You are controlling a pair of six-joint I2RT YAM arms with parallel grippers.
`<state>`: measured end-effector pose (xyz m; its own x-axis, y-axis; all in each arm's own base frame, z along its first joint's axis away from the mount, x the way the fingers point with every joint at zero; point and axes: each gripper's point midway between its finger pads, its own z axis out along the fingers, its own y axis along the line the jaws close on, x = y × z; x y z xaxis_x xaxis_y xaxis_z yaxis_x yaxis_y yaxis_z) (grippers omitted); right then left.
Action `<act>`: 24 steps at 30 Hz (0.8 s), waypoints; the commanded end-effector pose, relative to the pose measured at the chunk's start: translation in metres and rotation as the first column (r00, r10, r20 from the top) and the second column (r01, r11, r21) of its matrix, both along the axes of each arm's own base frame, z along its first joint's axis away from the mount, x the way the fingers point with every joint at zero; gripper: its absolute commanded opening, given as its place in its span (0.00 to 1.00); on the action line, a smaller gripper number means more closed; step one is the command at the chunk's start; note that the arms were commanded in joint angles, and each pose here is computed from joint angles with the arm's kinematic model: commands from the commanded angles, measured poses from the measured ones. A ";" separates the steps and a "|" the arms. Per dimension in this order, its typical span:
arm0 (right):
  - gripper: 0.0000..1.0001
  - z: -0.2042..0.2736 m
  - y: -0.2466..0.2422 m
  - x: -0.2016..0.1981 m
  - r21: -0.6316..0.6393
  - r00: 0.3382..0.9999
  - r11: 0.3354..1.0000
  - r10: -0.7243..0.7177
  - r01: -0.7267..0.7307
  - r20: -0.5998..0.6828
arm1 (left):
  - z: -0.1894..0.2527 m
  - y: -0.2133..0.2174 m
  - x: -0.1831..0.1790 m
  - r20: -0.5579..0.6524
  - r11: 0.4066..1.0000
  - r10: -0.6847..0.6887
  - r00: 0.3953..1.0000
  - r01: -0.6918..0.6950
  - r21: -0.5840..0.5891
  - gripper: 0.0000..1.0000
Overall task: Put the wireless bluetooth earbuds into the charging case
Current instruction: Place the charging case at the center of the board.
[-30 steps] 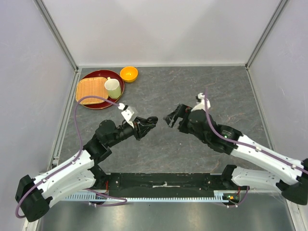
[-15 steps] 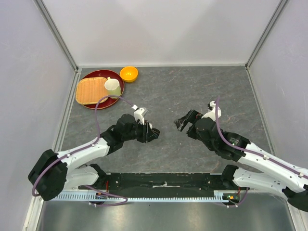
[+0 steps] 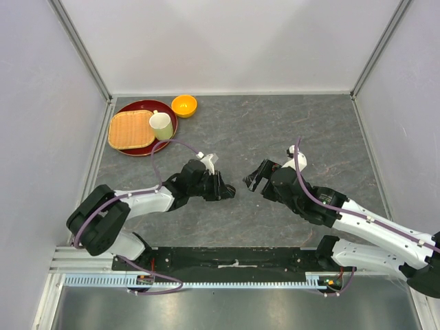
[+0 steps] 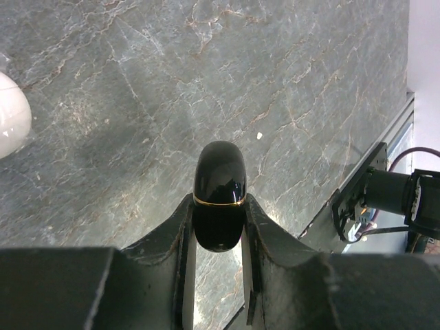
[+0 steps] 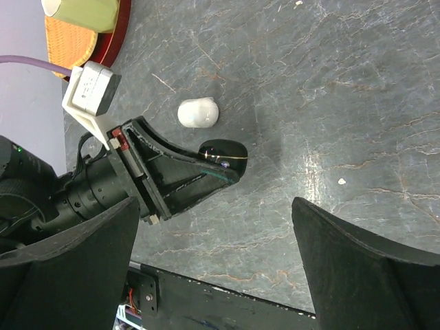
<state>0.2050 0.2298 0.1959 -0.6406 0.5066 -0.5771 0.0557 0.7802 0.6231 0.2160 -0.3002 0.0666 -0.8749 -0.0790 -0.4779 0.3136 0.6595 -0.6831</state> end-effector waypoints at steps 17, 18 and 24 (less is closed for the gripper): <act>0.98 0.004 -0.008 0.001 0.007 0.999 1.000 -0.022 0.022 0.023 | -0.022 -0.004 0.018 -0.097 0.995 0.100 0.990 -0.097 0.031 0.43; 0.98 0.004 -0.008 0.001 0.007 0.999 1.000 -0.024 0.024 0.023 | -0.022 -0.001 0.017 -0.097 0.994 0.107 0.990 -0.103 0.044 0.45; 0.98 0.000 -0.008 0.001 -0.001 1.000 1.000 -0.023 0.023 0.016 | -0.024 0.014 0.018 -0.071 0.985 0.144 0.987 -0.136 0.110 0.51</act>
<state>0.2032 0.2252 0.1970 -0.6328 0.5130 -0.5800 0.0523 0.7756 0.6290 0.2223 -0.2917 0.0287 -0.9167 -0.1182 -0.3818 0.1748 0.7405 -0.6490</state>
